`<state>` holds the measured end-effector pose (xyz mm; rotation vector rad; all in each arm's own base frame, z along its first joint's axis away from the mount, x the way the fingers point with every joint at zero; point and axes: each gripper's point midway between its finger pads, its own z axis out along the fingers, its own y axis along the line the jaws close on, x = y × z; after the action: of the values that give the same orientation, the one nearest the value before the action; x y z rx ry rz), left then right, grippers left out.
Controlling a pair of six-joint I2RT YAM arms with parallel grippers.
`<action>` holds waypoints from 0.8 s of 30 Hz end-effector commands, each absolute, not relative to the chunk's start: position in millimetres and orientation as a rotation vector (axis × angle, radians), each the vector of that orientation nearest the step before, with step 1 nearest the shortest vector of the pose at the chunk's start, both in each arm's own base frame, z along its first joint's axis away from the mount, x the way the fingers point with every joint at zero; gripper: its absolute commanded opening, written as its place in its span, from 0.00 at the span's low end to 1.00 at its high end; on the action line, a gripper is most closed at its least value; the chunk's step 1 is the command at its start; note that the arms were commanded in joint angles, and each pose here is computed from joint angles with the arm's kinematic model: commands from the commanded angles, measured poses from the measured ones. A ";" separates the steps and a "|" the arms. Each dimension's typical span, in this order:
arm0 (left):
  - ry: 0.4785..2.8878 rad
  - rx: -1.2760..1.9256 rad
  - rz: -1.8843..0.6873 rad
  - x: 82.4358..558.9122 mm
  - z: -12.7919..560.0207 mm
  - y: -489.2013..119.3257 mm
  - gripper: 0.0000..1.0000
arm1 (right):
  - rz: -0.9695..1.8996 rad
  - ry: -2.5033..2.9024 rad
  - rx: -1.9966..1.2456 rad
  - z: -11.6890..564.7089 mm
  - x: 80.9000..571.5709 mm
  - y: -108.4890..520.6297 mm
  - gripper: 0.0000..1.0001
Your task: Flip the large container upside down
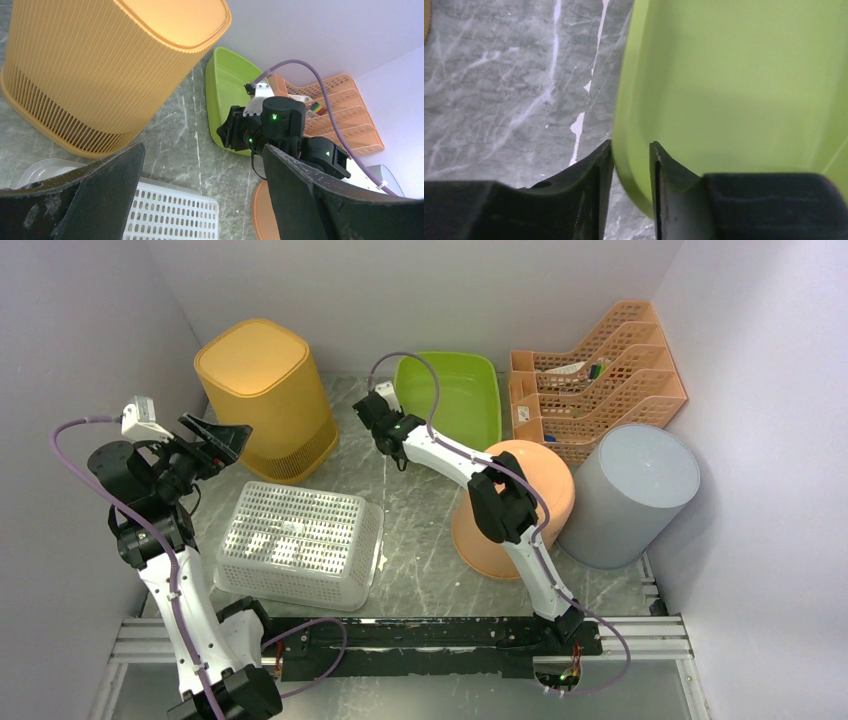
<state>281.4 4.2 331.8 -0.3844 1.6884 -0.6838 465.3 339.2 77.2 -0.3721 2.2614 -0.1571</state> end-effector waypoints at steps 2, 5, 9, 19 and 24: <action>1.662 -0.321 -0.681 280.0 340.1 -1.3 1.00 | -0.171 2.231 -0.374 82.0 469.6 337.3 0.16; 1.665 -0.321 -0.683 279.6 339.1 -1.7 1.00 | -0.147 2.215 -0.373 93.2 467.5 335.9 0.01; 1.664 -0.324 -0.684 278.9 338.4 -2.0 1.00 | -0.022 2.166 -0.385 128.3 458.4 342.1 0.00; 1.667 -0.330 -0.683 278.4 336.6 -2.0 1.00 | 0.592 1.843 -0.413 307.2 403.6 374.8 0.00; 1.663 -0.325 -0.683 277.7 339.9 -2.7 1.00 | 0.864 1.722 -0.381 349.0 379.2 379.2 0.00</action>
<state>280.4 3.3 332.2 -0.3773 1.6831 -0.6815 394.5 361.5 308.1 -0.3795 1.8731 0.5951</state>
